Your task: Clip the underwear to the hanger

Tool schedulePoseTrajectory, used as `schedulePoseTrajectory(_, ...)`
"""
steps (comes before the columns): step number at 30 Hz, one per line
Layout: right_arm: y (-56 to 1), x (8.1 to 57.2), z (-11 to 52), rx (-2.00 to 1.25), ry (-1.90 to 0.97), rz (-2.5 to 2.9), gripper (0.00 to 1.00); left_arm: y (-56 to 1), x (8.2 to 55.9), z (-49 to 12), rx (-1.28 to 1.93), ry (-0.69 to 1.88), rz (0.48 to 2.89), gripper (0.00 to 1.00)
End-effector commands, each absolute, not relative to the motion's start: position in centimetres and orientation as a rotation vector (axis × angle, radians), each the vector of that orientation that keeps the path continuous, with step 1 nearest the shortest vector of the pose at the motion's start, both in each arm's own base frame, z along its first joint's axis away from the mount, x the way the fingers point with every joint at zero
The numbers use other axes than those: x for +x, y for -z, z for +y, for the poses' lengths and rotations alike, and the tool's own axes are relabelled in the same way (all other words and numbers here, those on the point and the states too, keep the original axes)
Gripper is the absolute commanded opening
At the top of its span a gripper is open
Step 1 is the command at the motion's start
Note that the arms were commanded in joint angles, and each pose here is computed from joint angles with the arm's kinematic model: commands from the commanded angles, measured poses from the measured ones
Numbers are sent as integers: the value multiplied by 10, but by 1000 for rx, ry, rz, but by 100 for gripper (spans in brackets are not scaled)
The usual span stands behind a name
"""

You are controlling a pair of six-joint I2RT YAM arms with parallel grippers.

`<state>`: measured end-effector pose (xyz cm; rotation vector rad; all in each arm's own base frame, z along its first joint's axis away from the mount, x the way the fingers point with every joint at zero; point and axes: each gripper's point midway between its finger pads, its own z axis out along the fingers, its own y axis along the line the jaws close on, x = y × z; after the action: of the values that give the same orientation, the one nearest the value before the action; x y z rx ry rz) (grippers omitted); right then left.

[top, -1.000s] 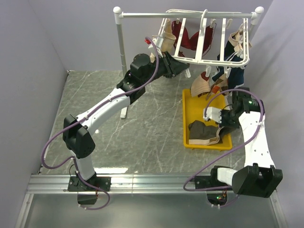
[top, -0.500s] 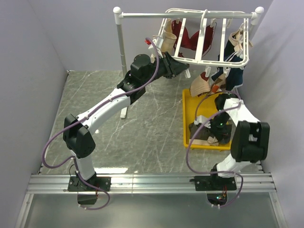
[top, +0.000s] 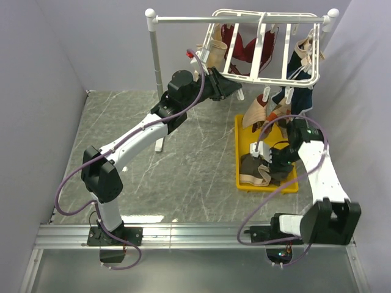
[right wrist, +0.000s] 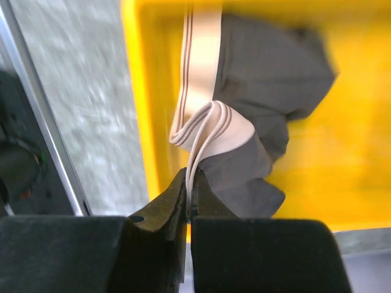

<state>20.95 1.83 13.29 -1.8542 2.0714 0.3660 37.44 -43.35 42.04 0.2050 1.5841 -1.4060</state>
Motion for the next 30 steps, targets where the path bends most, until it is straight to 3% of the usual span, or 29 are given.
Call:
schedulePoseTrajectory(1, -159, 174, 60, -1743, -576, 1934, 0, -409, 357, -443, 297, 1459, 1620, 0)
schedulePoseTrajectory(12, -254, 182, 118, -1271, -862, 1830, 0, -410, 351, -445, 330, 1484, 1608, 0)
schedulePoseTrajectory(18, -294, 193, 128, -1200, -913, 1769, 0, -412, 345, -446, 371, 1507, 1584, 0)
schedulePoseTrajectory(30, -300, 240, 111, -1597, -459, 1695, 0, -417, 321, -447, 567, 1613, 1445, 0)
